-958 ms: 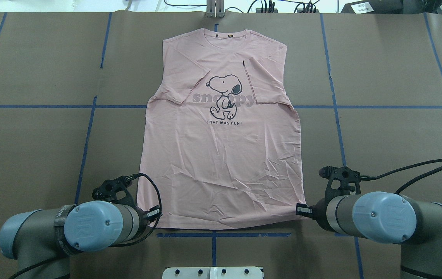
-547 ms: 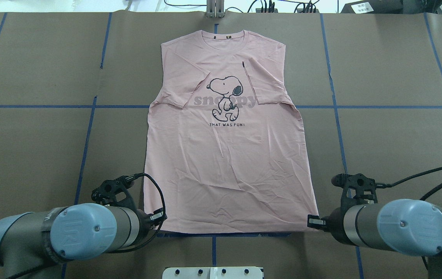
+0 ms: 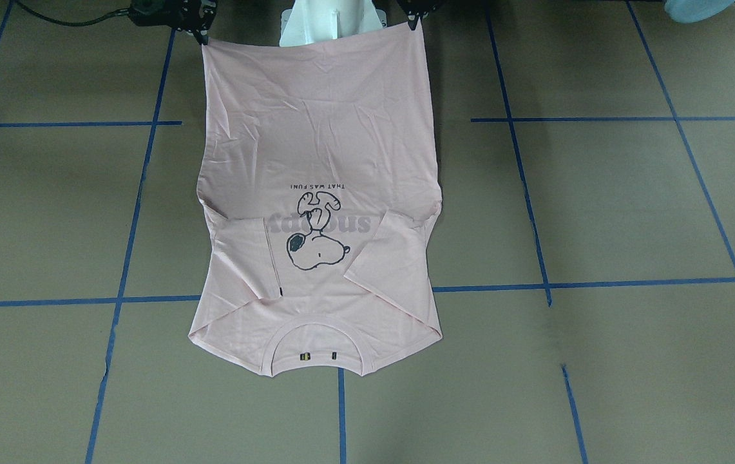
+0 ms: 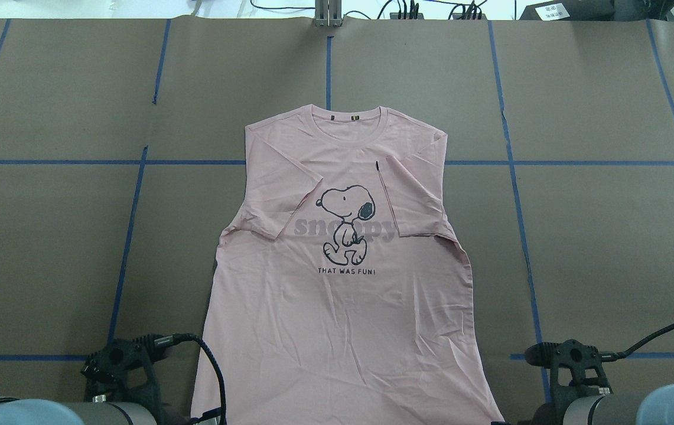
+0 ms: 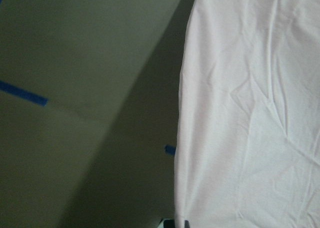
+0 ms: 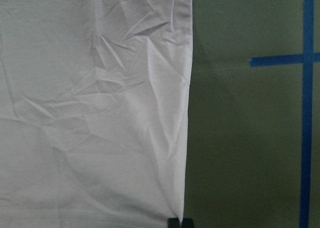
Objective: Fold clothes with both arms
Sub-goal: 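Lift the hem with both grippers and carry it toward the collar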
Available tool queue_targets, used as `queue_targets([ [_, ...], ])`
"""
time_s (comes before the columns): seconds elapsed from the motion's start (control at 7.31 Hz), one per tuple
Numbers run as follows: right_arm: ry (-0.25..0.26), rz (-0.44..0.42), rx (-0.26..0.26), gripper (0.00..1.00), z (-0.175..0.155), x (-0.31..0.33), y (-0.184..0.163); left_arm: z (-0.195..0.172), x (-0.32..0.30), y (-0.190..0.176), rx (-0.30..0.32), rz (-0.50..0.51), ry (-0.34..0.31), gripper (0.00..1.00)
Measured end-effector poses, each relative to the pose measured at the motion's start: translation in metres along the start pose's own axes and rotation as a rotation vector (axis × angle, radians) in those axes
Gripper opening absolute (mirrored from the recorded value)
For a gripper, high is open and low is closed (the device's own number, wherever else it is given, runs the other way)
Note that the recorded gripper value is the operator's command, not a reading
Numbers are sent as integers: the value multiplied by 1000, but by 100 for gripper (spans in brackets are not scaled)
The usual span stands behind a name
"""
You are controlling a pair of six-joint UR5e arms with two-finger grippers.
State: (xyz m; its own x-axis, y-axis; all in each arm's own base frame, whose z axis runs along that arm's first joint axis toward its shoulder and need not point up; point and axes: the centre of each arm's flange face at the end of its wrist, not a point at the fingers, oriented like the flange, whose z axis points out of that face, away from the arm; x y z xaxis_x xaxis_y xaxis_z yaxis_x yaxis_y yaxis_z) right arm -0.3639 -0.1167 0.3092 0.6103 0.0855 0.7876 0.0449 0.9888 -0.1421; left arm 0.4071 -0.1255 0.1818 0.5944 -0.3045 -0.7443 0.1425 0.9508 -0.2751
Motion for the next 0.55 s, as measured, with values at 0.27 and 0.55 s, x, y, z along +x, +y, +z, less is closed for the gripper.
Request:
queue_targets([
  [0.27, -27, 21, 22, 0, -8, -5, -10, -2, -2, 6, -10, 17, -12, 0],
  [0.55, -102, 40, 107, 0, -22, -28, -53, 3, 7, -25, 54, 48, -14, 0],
])
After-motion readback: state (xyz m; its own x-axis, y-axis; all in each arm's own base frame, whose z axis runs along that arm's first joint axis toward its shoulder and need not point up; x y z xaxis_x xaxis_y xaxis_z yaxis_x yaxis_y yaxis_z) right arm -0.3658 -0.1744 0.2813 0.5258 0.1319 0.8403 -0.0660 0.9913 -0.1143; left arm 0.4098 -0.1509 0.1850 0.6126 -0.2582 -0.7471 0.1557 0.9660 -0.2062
